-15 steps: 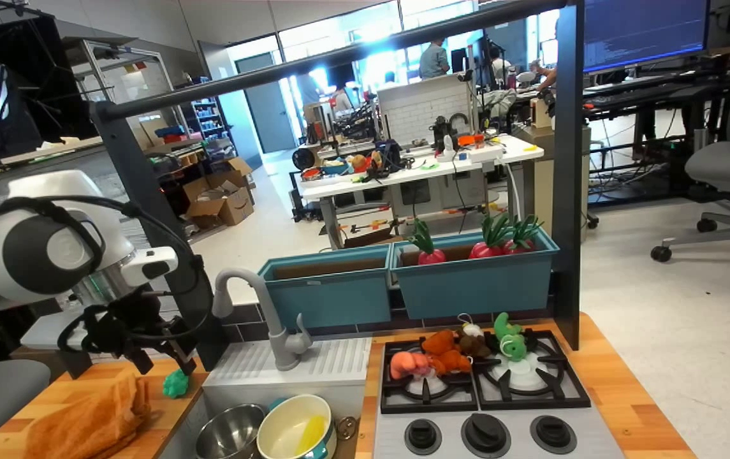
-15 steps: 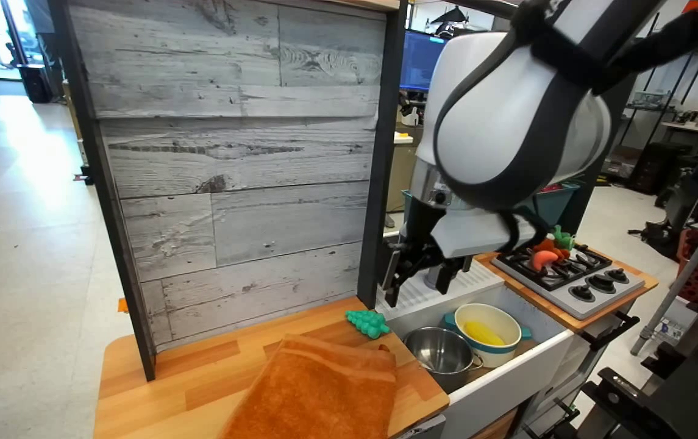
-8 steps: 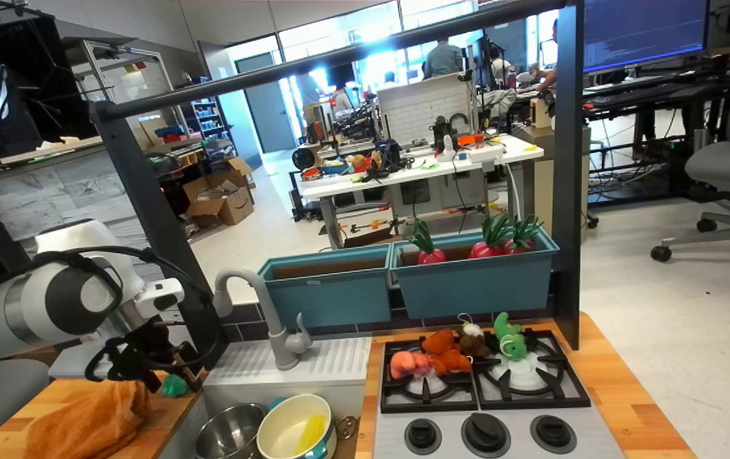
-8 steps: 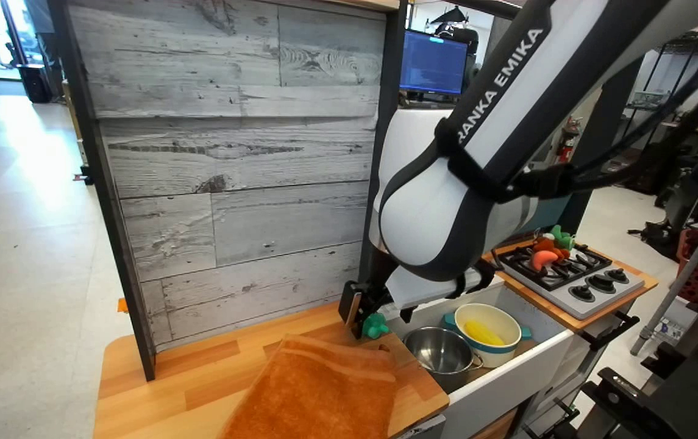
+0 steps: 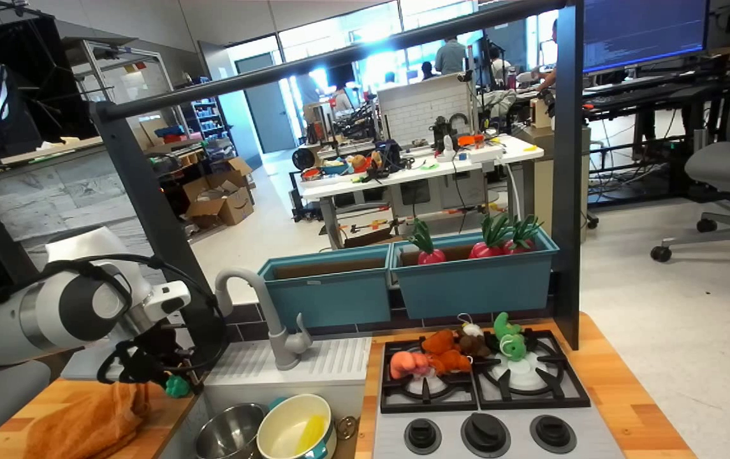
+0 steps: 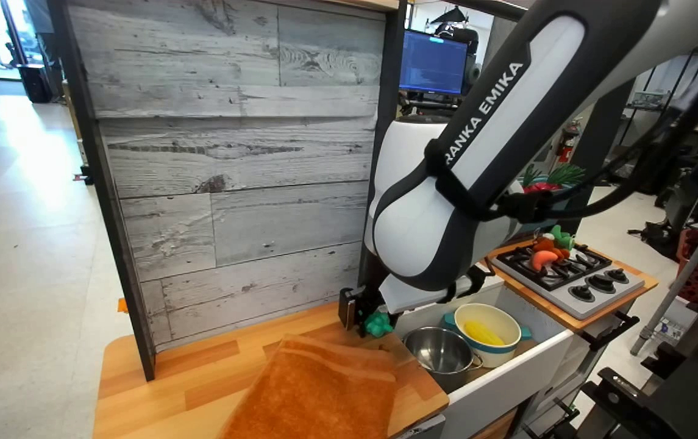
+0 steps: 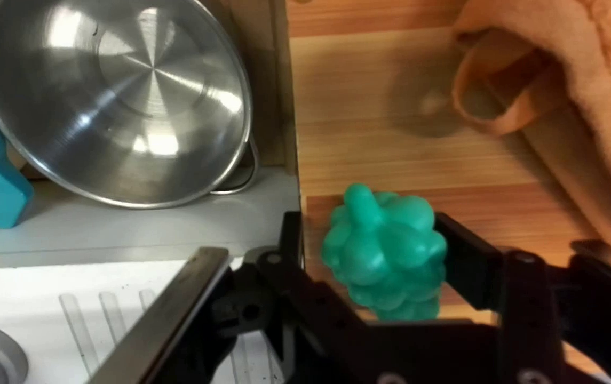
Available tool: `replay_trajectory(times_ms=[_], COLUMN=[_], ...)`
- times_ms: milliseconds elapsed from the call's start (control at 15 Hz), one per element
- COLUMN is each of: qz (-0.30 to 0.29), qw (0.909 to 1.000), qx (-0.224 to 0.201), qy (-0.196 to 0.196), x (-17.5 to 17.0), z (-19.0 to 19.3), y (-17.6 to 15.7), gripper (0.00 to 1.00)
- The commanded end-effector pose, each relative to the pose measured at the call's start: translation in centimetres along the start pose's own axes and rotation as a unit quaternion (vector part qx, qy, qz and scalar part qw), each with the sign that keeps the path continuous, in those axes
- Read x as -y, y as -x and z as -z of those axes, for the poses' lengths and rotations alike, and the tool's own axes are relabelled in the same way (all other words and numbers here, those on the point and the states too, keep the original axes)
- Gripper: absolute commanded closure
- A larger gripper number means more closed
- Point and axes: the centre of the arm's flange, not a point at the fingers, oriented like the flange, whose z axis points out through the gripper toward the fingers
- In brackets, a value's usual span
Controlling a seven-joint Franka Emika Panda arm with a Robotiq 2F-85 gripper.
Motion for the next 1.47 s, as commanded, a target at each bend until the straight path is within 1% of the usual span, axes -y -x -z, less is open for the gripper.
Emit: replay_trajectory(times_ms=[0, 67, 267, 333, 400, 467, 533, 600, 667, 733, 867, 933, 1133, 1267, 1400], qz=[0.018, 0.021, 0.035, 0.039, 0.039, 0.035, 0.021, 0.010, -0.012, -0.030, -0.076, -0.102, -0.172, -0.205, -0.229], qw=[0.9996, 0.9995, 0.9989, 0.9985, 0.9982, 0.9981, 0.9986, 0.9988, 0.9991, 0.9991, 0.9971, 0.9948, 0.9845, 0.9779, 0.9729], qx=[-0.022, -0.024, -0.032, -0.038, -0.045, -0.050, -0.048, -0.047, -0.039, -0.029, 0.001, 0.009, 0.032, 0.039, 0.032], qy=[-0.003, -0.001, 0.002, 0.001, 0.004, 0.000, -0.006, -0.006, -0.009, -0.010, -0.005, 0.000, 0.003, -0.003, -0.013], x=[0.6, 0.4, -0.3, -0.8, -1.5, -2.2, -3.6, -4.5, -6.2, -7.9, -12.0, -14.4, -20.8, -23.7, -25.6], z=[0.3, 0.7, 2.9, 4.3, 6.1, 7.5, 9.1, 10.0, 10.7, 11.3, 11.1, 10.4, 7.6, 6.3, 5.2], y=[-0.7, -0.5, 0.8, 1.3, 2.1, 2.6, 3.2, 3.5, 3.9, 4.4, 6.1, 6.9, 8.4, 8.7, 7.8], gripper=[0.69, 0.74, 0.77, 0.78, 0.83, 0.84, 0.88, 0.96, 1.00, 1.00, 0.99, 0.99, 0.99, 0.99, 0.99])
